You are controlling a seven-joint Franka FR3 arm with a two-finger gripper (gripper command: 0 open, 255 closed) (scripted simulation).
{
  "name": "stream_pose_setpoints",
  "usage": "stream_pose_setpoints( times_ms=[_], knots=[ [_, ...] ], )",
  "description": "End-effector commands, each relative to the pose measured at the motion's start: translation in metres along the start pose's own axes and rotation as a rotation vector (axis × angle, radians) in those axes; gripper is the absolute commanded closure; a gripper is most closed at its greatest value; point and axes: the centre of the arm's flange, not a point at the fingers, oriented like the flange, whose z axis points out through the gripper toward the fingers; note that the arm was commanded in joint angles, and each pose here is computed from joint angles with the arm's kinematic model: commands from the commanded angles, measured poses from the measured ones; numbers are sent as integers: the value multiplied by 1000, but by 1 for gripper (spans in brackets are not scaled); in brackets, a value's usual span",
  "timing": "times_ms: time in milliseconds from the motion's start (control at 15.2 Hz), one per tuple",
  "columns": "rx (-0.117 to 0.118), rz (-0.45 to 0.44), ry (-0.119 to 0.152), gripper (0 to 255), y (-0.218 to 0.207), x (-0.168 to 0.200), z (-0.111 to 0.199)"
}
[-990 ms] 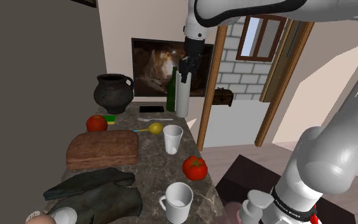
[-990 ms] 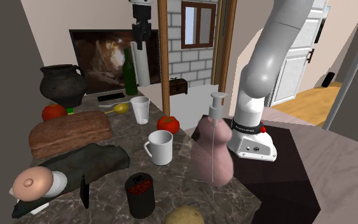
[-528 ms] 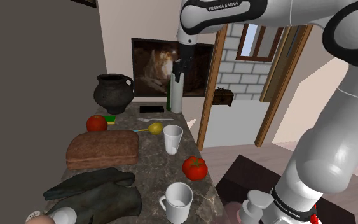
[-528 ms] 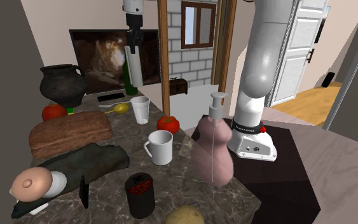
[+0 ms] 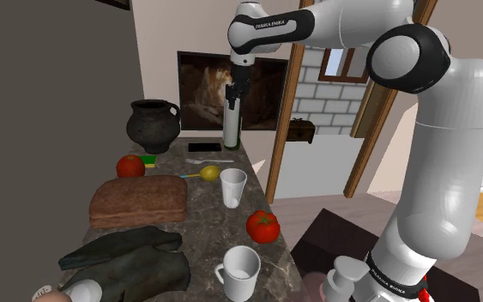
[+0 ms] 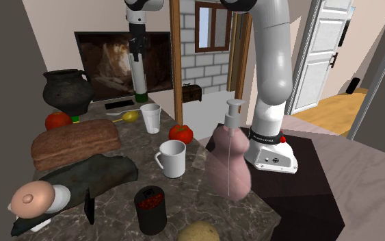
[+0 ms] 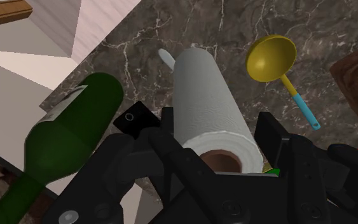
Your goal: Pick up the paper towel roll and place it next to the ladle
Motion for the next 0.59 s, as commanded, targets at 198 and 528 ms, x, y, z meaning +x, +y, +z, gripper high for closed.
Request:
stream_pose_setpoints(
  times_ms=[198,528],
  knots=[
    [0,-1,1,255,6,5,25],
    [0,-1,1,255,4,2,51]
  ],
)
